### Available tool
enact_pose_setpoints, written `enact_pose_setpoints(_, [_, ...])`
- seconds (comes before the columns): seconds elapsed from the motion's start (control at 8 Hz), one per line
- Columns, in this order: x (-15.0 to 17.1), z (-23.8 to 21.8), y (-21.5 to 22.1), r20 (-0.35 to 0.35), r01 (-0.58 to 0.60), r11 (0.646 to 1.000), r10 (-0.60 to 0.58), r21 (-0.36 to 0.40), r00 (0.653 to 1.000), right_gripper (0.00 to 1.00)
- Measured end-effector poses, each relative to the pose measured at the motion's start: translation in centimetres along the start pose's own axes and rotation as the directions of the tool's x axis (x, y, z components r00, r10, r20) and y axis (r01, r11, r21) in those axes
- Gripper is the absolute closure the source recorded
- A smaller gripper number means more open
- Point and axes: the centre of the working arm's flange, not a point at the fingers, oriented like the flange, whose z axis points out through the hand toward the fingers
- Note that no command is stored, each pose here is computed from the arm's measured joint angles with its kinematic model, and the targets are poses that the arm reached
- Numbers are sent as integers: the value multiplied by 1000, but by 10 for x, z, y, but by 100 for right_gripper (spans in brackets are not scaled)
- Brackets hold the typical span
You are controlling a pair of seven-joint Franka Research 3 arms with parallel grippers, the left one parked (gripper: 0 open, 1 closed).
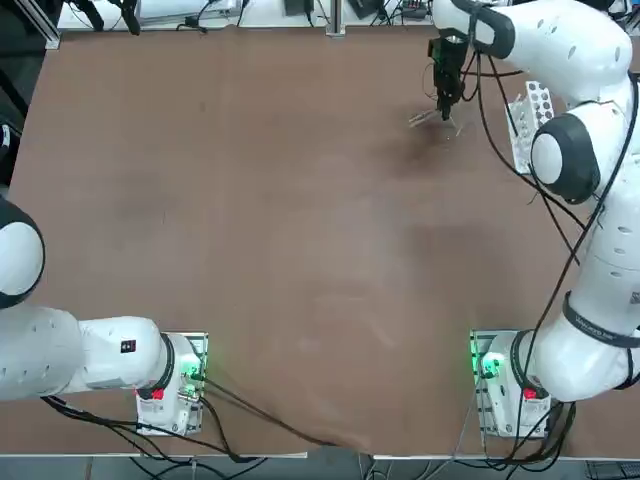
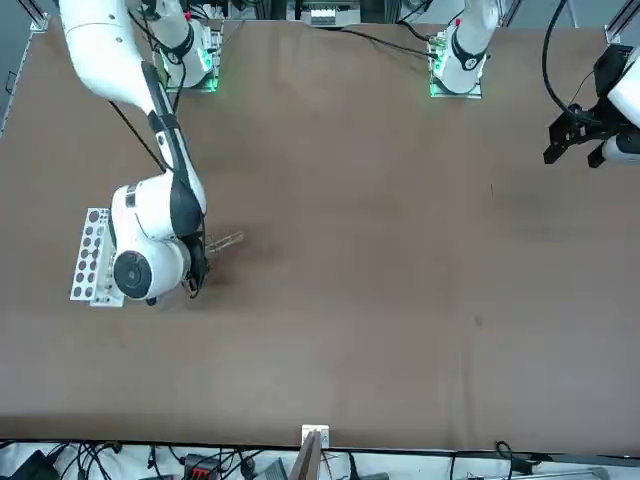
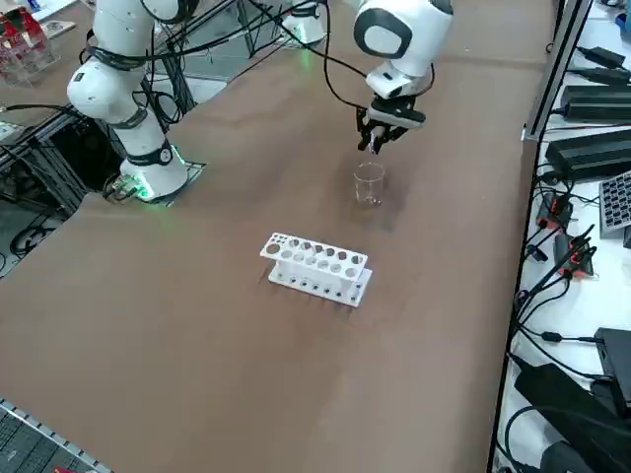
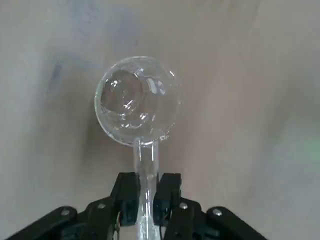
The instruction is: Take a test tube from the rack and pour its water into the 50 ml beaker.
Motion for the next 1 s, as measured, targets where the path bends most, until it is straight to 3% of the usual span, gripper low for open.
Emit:
enact_pose_setpoints(0.62, [26,4,7,98,48,999,-46,-21,994,80])
enact_pose_setpoints(1.0, [27,5,8,115,78,997,-75,-21,991,80])
